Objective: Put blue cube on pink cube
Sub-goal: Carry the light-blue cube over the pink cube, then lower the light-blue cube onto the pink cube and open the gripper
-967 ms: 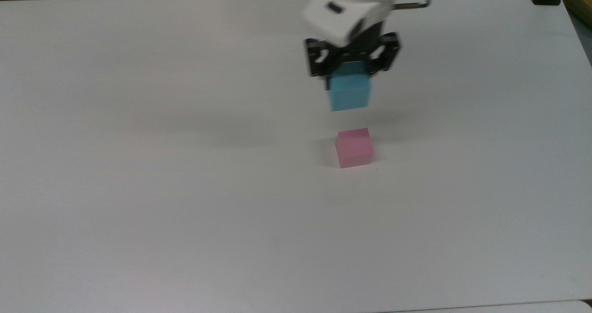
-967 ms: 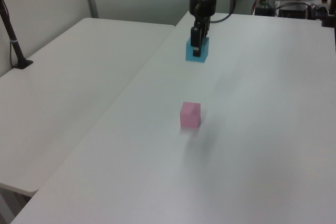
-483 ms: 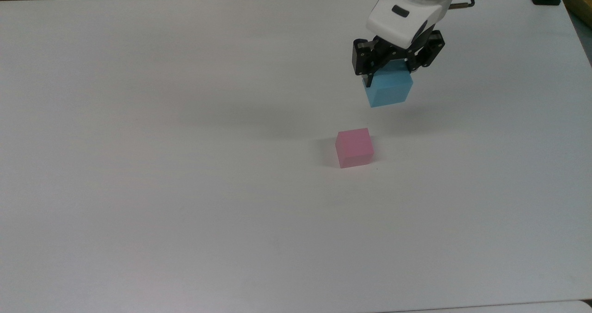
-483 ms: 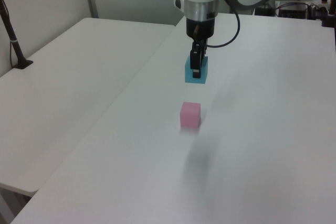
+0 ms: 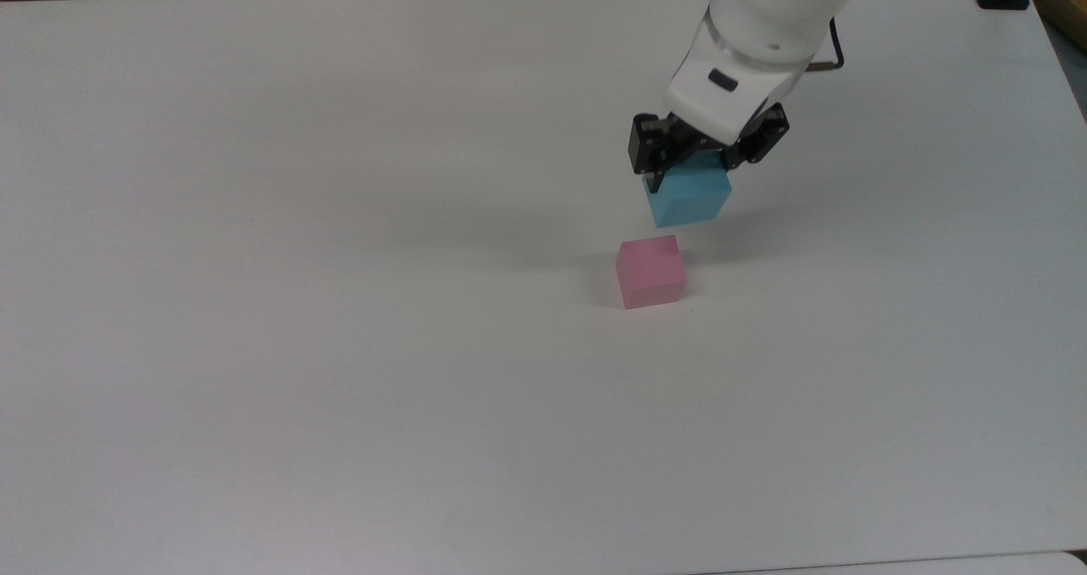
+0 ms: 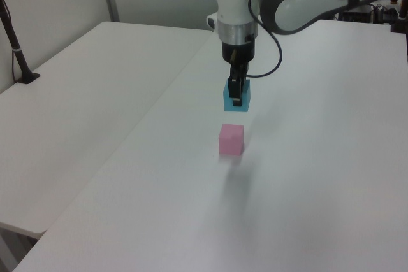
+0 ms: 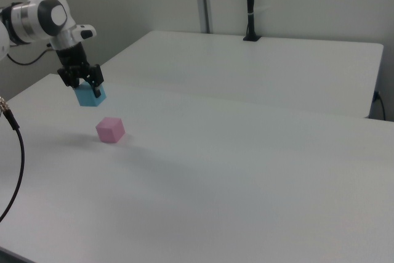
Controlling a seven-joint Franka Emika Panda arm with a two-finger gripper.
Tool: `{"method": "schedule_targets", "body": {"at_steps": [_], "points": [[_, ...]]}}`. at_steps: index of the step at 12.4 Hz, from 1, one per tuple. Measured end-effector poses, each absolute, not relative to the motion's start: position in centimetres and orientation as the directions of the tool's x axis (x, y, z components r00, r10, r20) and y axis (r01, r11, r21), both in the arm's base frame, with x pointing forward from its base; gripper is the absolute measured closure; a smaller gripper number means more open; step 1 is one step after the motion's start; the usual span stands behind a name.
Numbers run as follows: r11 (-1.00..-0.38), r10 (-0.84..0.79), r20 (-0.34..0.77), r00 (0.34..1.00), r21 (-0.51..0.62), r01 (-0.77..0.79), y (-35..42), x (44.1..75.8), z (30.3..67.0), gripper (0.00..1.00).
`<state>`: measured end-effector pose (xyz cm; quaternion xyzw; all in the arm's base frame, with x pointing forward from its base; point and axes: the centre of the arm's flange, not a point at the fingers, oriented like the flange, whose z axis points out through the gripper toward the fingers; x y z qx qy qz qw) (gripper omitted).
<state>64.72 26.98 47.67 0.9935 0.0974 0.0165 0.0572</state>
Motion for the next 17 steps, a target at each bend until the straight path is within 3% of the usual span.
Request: {"method": "schedule_targets", "body": {"at_steps": [6,16,17], "points": [[-0.979,0.18,0.034,0.983,0.106,0.175,25.6,66.6,41.8,0.35],[-0.981,0.178,0.053,0.983,0.095,0.172,25.5,67.0,39.0,0.35],[-0.981,0.176,0.053,0.983,0.094,0.171,25.5,67.0,38.6,0.31]]}}
